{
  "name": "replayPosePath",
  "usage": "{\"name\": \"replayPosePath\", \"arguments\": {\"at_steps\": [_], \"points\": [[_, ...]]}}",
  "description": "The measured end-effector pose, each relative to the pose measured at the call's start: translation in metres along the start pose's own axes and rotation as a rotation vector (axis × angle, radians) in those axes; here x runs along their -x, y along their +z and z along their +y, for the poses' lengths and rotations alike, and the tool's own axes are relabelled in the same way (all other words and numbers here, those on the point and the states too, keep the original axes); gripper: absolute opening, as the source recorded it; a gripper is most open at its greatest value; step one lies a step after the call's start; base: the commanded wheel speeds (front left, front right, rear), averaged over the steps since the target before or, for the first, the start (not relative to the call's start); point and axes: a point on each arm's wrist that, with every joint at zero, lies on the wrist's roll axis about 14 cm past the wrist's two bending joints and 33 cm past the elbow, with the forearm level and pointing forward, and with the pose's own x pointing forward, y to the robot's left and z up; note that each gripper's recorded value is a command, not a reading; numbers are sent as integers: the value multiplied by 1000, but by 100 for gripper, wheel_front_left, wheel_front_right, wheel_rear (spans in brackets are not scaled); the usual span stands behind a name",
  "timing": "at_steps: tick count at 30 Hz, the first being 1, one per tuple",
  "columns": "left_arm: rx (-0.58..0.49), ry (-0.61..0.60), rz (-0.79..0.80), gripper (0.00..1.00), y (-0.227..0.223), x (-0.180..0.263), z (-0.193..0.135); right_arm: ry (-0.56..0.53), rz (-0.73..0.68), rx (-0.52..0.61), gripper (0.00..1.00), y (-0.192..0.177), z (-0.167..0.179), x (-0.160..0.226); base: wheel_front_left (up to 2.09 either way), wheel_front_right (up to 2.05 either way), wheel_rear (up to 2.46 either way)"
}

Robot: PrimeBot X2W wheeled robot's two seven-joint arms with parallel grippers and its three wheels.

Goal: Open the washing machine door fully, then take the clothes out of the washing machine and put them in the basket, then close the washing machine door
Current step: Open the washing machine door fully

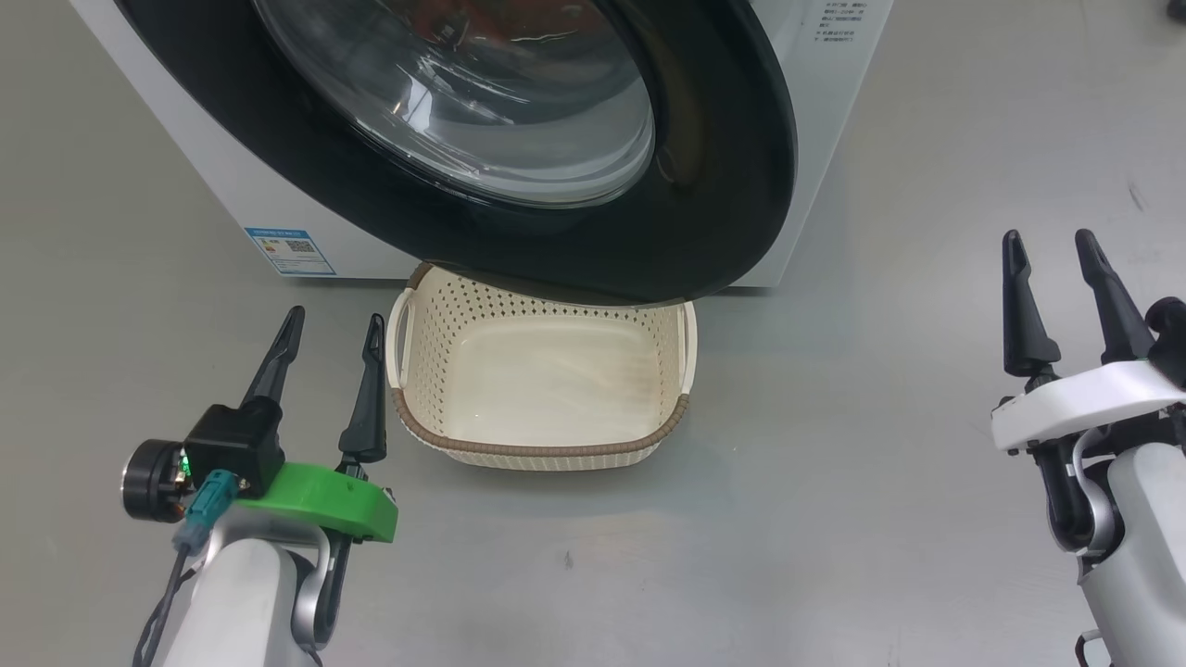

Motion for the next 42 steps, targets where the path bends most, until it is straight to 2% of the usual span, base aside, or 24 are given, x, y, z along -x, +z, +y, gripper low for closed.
{"name": "replayPosePath", "arguments": {"at_steps": [11, 26, 27, 42], "points": [[1, -1, 2, 100, 0, 2, -1, -33, 46, -16, 100, -19, 2, 12, 0, 0, 0], [4, -6, 13, 100, -4, 5, -3, -50, 19, -12, 100, -11, 1, 15, 0, 0, 0], [4, -6, 13, 100, -4, 5, -3, -52, 15, -15, 0, -10, 1, 15, 0, 0, 0], [4, -12, 9, 100, -2, 5, -5, -56, 13, -55, 0, -12, 2, 20, 0, 0, 0]]}}
